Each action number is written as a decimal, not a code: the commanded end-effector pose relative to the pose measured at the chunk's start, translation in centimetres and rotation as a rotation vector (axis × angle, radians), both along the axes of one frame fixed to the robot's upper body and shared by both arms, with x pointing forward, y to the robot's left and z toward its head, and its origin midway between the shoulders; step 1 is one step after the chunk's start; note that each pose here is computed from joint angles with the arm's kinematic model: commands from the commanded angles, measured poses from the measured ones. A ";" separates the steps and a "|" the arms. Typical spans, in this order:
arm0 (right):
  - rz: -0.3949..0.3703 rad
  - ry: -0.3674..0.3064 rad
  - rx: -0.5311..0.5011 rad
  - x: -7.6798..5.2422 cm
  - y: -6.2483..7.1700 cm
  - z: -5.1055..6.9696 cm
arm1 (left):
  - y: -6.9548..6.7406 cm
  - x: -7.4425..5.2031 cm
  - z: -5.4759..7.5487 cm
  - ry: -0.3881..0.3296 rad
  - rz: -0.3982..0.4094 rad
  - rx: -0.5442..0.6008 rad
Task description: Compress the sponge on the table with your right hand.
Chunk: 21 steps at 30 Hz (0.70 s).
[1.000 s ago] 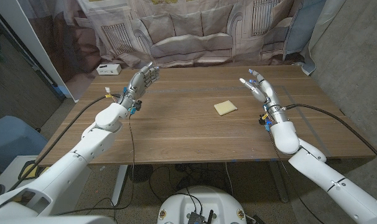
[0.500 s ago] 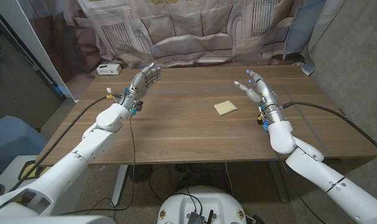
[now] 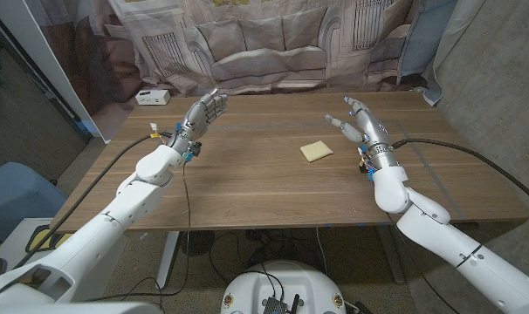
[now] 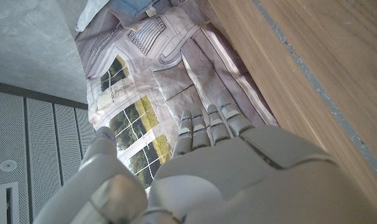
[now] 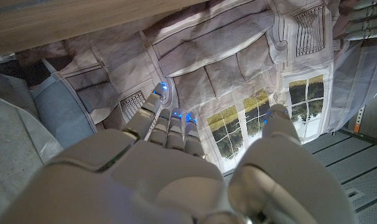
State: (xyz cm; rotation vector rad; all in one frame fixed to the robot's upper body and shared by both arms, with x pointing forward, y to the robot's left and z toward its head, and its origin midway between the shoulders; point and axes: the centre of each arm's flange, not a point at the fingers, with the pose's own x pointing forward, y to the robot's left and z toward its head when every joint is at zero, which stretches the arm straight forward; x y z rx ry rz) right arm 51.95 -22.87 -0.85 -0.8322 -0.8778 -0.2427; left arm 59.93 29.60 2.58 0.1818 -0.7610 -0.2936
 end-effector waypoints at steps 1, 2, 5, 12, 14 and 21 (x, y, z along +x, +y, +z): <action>-0.079 0.033 -0.053 0.6 0.3 0.2 | -0.1 0.2 0.0 0.005 -0.007 0.000; -0.080 0.034 -0.057 0.6 0.4 0.2 | -0.1 0.2 0.0 0.005 -0.007 -0.001; -0.086 0.041 -0.071 0.8 0.6 0.3 | 0.0 0.2 -0.1 0.006 -0.006 -0.004; -0.101 0.054 -0.100 1.3 1.1 0.5 | 0.1 0.2 -0.2 0.006 -0.004 -0.006; -0.107 0.058 -0.106 1.5 1.3 0.6 | 0.2 0.2 -0.2 0.005 -0.003 -0.006; -0.124 0.076 -0.124 1.9 1.6 0.6 | 0.4 0.3 -0.1 0.004 0.003 -0.006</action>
